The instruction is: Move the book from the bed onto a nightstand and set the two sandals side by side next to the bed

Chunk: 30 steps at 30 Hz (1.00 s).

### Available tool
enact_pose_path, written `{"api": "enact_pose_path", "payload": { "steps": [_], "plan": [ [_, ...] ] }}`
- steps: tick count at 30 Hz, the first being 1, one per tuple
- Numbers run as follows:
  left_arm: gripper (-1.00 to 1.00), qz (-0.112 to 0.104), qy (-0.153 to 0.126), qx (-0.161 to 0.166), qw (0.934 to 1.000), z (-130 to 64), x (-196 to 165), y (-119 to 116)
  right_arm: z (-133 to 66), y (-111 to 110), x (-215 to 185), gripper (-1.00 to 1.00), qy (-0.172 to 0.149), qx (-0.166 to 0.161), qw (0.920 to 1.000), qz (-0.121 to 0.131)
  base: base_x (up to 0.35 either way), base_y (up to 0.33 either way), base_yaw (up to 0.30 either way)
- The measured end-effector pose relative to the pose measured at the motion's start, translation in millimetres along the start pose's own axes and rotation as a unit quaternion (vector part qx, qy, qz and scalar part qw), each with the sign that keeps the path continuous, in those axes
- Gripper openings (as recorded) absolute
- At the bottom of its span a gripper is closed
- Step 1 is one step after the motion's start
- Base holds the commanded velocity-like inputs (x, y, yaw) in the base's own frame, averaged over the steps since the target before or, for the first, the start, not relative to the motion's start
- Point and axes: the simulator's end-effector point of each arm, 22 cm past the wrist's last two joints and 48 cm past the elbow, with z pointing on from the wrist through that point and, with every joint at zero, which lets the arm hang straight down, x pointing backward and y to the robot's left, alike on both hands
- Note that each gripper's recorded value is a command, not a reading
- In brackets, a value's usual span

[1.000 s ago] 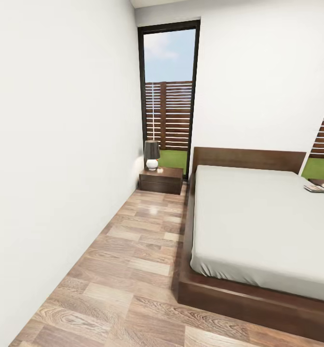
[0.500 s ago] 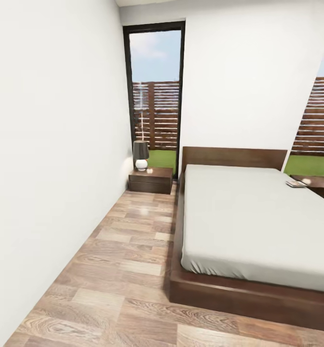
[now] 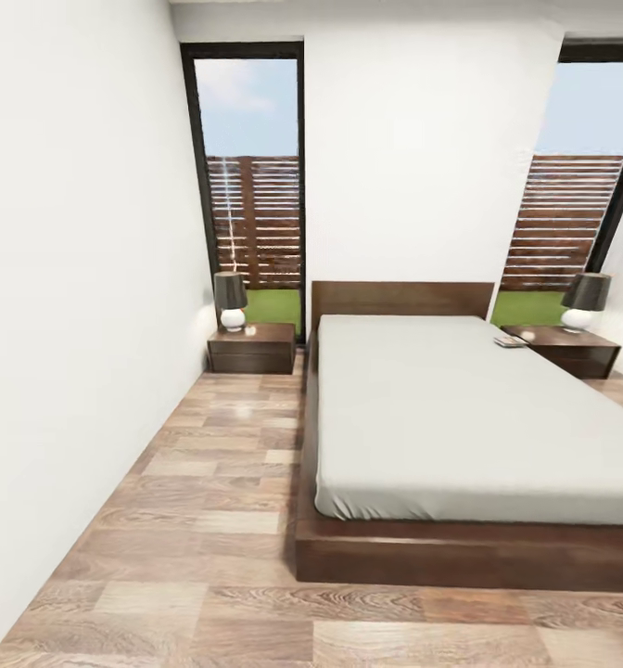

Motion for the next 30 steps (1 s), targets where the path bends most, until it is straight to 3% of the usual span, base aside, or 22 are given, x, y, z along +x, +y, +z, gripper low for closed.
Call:
{"api": "enact_pose_path", "payload": {
  "steps": [30],
  "plan": [
    [1.00, 0.000, -0.001, 0.000, 1.0000, 0.0, -0.7, -0.1, 0.0, 0.3, -0.2, 1.00, 0.000, 0.000, 1.0000, 0.000, 0.000, 0.000, -0.297]
  ]
}}
